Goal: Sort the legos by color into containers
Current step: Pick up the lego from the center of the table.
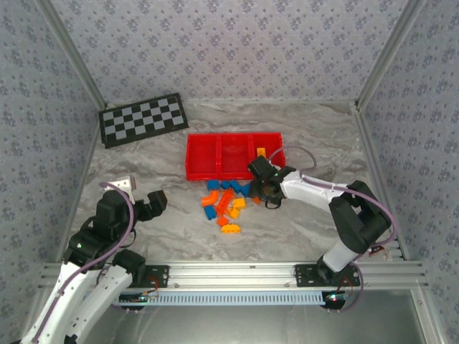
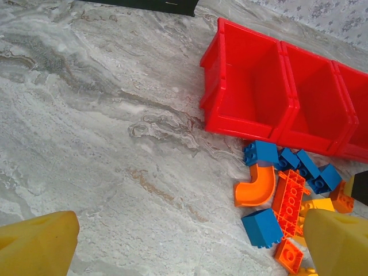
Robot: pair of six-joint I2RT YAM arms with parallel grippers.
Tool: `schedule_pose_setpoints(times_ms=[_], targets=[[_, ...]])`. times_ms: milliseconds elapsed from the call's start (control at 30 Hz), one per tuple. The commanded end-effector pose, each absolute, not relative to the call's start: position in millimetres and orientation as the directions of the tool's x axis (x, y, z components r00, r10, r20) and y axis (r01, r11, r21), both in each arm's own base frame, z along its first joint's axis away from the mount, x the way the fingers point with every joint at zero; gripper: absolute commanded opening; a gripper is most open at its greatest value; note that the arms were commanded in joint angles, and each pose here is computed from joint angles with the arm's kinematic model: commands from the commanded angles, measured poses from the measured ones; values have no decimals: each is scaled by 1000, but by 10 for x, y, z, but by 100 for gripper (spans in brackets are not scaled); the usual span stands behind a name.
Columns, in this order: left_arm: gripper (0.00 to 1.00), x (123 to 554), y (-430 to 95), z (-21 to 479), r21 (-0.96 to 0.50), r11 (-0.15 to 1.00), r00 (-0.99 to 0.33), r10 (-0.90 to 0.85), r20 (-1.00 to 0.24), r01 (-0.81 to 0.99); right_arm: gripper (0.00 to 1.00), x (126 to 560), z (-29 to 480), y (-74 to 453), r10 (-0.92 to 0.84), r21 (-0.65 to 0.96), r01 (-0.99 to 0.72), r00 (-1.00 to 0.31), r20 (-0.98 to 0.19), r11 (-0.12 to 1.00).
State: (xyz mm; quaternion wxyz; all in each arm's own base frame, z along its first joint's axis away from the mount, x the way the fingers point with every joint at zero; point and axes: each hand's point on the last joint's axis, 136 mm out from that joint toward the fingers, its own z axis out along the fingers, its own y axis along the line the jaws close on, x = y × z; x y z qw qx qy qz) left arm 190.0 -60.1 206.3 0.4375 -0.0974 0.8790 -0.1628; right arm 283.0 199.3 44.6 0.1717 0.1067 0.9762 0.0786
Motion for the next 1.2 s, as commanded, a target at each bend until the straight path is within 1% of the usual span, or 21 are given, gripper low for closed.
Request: schedule_pose_setpoints(times_ms=[0, 433, 733, 800, 833, 1167], targets=[[100, 1916, -632, 2092, -374, 928, -589, -307, -748, -8, 66, 2792, 353, 1991, 250, 188, 201, -923, -293, 961], [100, 1915, -632, 2102, -371, 928, -585, -305, -752, -7, 67, 2783, 178, 1997, 241, 154, 206, -936, -257, 966], [100, 1916, -635, 2096, -371, 929, -587, -304, -751, -7, 64, 2738, 150, 1717, 173, -25, 186, -948, -267, 982], [100, 1916, -630, 2095, -369, 929, -586, -304, -751, -9, 63, 2752, 155, 1689, 161, -45, 180, -948, -275, 983], [100, 1916, -631, 2093, -369, 929, -586, -304, -751, -9, 63, 2712, 148, 1644, 152, -70, 176, -953, -261, 982], [100, 1913, -636, 2089, -369, 930, -588, -302, -750, -7, 60, 2675, 159, 1555, 128, -104, 158, -960, -248, 982]])
